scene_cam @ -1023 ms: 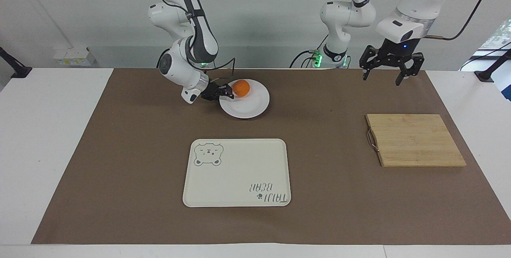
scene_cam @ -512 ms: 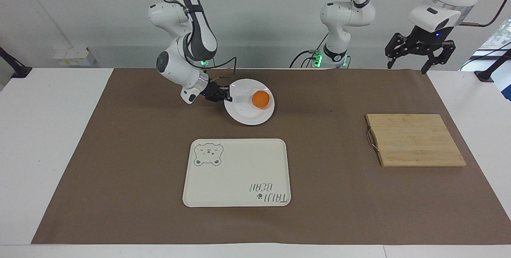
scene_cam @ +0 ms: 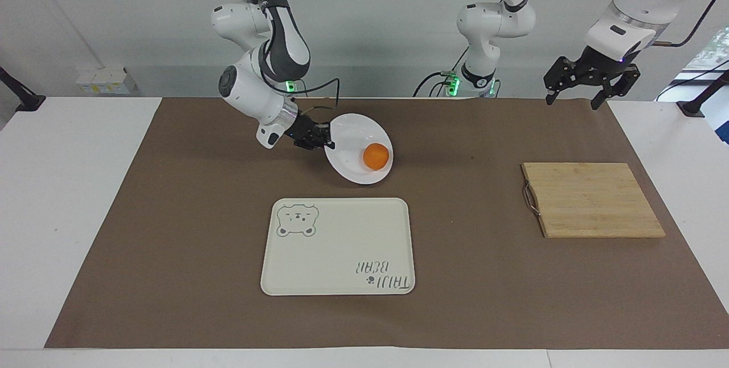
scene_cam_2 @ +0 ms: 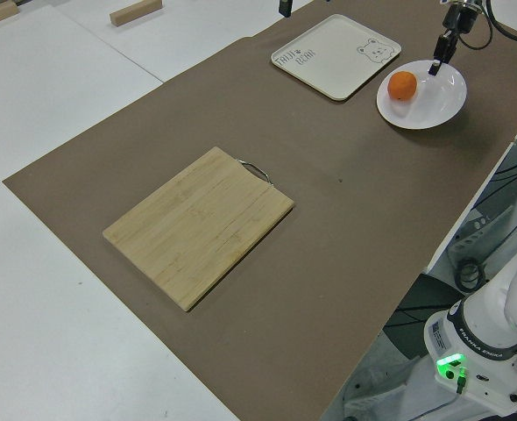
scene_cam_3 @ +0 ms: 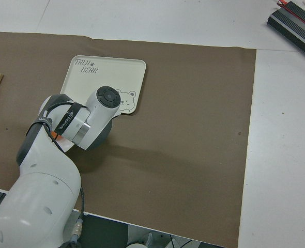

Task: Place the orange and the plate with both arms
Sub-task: 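Slide the plate with the right gripper onto the bear tray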

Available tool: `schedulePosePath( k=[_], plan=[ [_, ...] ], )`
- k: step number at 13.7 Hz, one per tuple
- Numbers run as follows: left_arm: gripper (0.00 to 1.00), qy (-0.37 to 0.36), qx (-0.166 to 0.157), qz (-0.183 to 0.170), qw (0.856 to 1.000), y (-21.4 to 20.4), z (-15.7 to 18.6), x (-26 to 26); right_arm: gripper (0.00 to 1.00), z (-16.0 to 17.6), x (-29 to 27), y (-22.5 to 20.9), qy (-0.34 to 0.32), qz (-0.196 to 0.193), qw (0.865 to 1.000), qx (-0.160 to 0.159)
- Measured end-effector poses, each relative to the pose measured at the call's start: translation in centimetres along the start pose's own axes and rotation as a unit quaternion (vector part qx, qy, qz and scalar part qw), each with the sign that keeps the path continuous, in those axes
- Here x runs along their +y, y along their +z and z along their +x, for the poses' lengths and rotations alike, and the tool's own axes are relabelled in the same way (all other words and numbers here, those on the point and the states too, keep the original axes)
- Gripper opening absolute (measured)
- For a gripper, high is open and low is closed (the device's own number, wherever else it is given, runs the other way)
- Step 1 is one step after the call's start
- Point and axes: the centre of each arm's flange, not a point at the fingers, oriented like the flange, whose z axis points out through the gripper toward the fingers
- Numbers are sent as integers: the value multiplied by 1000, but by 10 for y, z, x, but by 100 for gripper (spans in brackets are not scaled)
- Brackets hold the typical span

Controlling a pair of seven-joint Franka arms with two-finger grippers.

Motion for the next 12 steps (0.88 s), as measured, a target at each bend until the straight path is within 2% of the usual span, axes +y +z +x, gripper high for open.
schedulePosePath(
  k=[3, 6, 12],
  plan=[
    [100, -3, 0, 0, 1000, 0, 0, -2, 9, 15, -12, -17, -5, 12, 1000, 21],
    [100, -4, 0, 0, 1000, 0, 0, -2, 9, 32, -12, -26, -5, 43, 998, 41],
    [100, -4, 0, 0, 1000, 0, 0, -2, 9, 70, 15, -59, -18, 58, 995, 79]
  ],
)
